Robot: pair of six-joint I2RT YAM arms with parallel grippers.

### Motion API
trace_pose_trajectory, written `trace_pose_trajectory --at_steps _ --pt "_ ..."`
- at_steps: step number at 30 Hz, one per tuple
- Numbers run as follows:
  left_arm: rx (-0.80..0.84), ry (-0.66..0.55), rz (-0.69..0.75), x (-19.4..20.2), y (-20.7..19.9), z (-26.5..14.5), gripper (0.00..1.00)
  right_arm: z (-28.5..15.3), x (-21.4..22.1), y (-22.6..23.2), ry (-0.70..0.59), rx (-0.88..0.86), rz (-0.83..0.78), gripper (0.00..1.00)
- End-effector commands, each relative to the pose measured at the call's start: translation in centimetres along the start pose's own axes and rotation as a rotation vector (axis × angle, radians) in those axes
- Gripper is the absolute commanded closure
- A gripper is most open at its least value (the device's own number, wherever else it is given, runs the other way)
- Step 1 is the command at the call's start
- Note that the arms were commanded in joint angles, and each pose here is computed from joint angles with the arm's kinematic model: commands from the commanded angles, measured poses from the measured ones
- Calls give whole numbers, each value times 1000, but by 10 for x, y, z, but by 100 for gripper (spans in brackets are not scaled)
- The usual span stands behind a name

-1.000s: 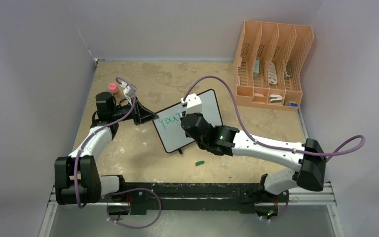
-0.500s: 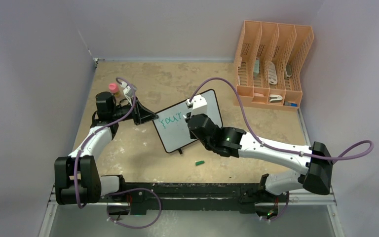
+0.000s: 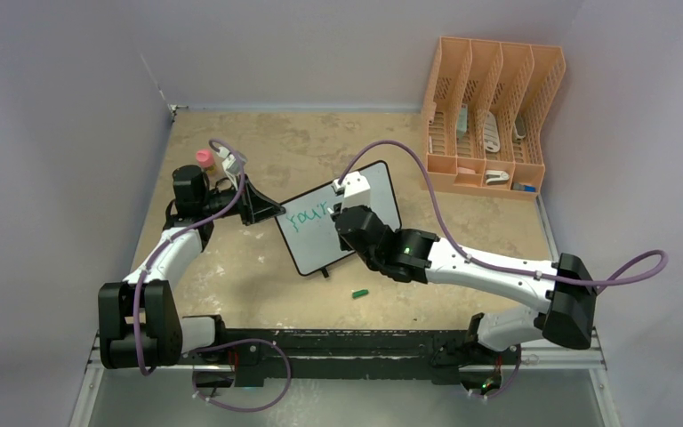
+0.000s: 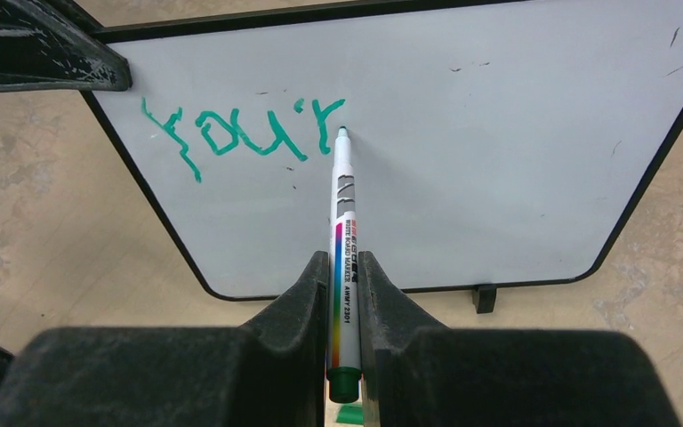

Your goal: Write a sentence on the whiteboard

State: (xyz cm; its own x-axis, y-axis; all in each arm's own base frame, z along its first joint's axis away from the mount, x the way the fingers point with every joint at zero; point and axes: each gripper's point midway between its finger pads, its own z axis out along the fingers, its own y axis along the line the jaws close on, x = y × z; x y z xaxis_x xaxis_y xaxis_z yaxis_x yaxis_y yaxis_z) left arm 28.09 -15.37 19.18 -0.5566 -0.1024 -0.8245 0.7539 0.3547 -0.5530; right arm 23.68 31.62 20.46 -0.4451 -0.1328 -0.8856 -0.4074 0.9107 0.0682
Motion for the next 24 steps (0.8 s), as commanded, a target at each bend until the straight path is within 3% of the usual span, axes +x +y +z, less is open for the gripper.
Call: trace_pose_trajectory --at_steps 1,24 --pt "44 10 45 -5 -9 3 100 2 -13 4 -34 -4 32 100" --pt "45 11 43 -5 -9 3 100 4 -8 -17 -20 75 38 100"
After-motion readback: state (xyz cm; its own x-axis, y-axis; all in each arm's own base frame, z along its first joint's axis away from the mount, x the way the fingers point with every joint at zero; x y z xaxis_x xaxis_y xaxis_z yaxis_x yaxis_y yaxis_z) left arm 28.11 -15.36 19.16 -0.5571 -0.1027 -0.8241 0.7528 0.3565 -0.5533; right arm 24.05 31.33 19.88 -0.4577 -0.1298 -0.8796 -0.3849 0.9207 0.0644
